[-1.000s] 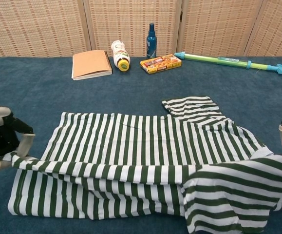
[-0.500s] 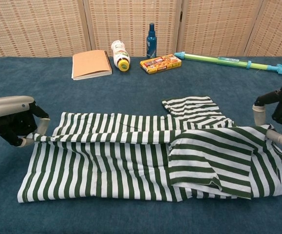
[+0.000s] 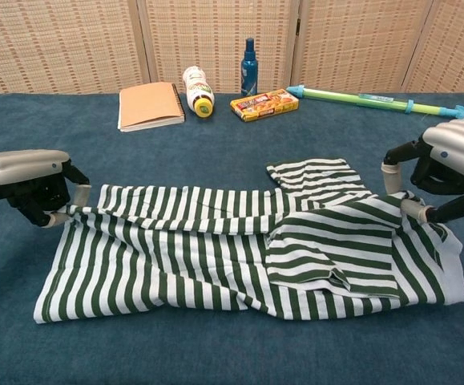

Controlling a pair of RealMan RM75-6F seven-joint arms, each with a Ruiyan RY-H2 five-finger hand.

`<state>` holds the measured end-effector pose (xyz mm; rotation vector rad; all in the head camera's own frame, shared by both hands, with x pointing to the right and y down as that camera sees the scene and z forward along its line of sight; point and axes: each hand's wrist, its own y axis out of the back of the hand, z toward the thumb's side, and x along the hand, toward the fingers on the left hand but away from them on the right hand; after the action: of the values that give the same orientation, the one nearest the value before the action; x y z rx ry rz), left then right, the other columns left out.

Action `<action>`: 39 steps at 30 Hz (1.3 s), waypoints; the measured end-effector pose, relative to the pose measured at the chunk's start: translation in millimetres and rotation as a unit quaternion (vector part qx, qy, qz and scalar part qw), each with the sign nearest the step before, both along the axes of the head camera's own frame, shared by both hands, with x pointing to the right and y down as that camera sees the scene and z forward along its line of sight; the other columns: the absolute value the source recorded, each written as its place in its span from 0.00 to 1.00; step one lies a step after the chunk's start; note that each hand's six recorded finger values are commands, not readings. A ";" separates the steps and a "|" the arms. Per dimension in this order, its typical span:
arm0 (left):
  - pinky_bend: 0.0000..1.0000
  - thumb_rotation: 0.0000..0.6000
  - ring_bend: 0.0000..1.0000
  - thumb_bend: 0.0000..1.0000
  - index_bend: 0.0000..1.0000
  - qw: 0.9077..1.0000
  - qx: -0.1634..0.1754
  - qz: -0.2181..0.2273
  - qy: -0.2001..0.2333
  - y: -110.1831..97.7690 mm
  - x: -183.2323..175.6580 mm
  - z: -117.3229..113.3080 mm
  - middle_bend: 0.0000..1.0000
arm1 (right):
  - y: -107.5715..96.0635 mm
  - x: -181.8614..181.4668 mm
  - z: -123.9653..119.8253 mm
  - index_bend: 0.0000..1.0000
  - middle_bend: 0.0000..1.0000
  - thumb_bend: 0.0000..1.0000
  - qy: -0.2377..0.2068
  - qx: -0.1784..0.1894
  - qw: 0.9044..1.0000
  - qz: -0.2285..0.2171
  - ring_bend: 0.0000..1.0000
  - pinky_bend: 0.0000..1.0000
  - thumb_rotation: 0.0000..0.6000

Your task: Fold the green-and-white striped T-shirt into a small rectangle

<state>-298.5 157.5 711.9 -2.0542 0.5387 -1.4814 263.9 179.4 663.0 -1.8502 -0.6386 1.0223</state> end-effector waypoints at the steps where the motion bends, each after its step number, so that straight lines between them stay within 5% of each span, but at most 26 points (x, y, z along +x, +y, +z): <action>1: 1.00 1.00 0.89 0.49 0.58 1.000 0.002 0.003 -0.002 -1.7 1.1 0.4 0.92 | -0.9 -0.3 0.2 0.75 1.00 0.57 0.001 0.003 1.000 -0.002 1.00 1.00 1.00; 39: 1.00 1.00 0.89 0.49 0.53 0.998 -0.015 -0.044 -0.048 -36.3 -2.9 36.2 0.92 | -24.4 2.0 21.9 0.75 1.00 0.57 0.038 0.020 0.999 0.025 1.00 1.00 1.00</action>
<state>-301.3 121.2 748.1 -1.9928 0.5790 -1.6381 265.9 155.0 685.0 -1.7598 -0.6598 1.0990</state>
